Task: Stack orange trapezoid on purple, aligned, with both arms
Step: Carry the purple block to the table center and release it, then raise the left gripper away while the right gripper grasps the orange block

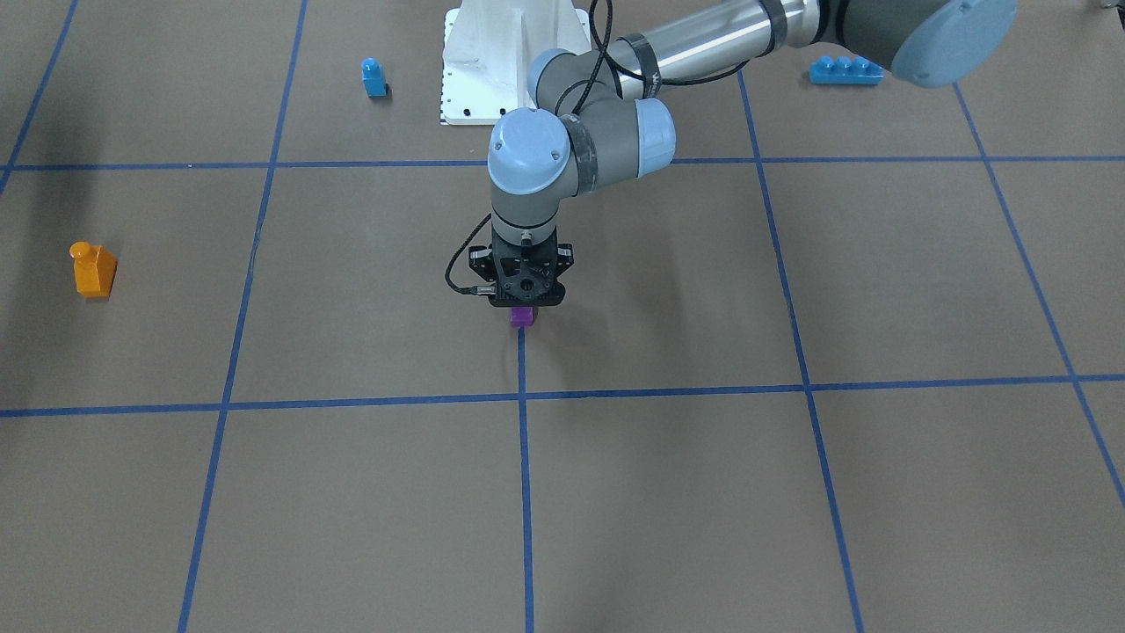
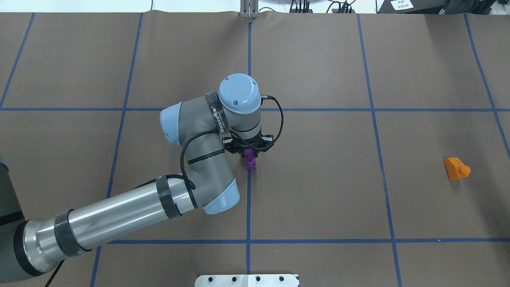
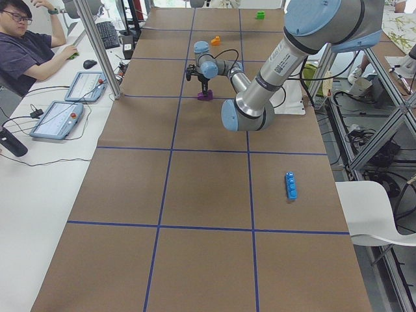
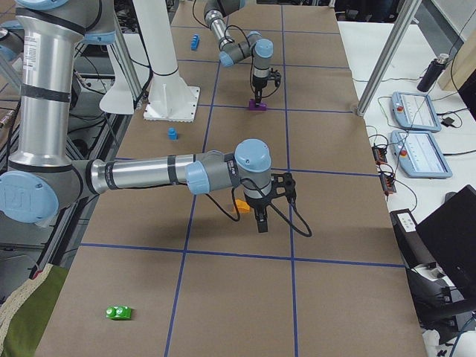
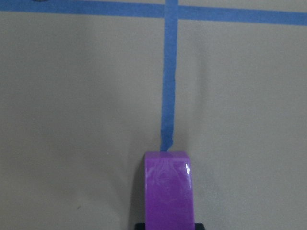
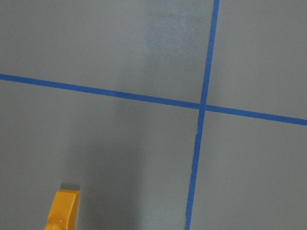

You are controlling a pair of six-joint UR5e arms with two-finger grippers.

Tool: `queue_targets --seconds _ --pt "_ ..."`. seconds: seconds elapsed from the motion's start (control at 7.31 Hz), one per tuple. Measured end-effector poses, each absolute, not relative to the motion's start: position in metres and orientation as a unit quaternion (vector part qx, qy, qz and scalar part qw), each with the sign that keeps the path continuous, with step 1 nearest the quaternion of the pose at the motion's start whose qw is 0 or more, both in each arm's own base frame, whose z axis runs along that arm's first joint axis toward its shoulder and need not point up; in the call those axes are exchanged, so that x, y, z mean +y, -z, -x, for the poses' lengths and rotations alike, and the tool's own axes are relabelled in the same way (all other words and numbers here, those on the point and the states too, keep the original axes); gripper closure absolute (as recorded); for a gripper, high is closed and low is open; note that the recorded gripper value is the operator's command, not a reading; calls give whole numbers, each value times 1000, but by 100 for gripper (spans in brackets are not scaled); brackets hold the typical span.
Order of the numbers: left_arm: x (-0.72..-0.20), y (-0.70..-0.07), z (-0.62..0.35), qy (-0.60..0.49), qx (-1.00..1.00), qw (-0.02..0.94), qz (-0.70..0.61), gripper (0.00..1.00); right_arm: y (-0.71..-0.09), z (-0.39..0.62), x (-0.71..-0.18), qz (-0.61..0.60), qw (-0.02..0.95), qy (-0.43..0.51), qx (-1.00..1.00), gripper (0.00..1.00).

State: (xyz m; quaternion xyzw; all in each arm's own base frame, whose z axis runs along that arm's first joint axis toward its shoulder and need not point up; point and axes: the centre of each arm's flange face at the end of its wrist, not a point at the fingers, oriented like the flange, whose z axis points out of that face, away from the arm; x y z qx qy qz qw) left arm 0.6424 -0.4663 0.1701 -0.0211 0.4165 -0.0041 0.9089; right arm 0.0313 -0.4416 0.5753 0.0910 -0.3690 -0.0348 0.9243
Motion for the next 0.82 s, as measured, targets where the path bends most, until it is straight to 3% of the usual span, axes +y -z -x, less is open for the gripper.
queue_targets --seconds 0.41,0.82 --pt "-467 -164 -638 5 421 907 18 0 -576 -31 -441 -91 924 36 -369 0" --pt "-475 -130 -567 -26 405 914 -7 0 -570 -14 -443 -96 920 55 -375 0"
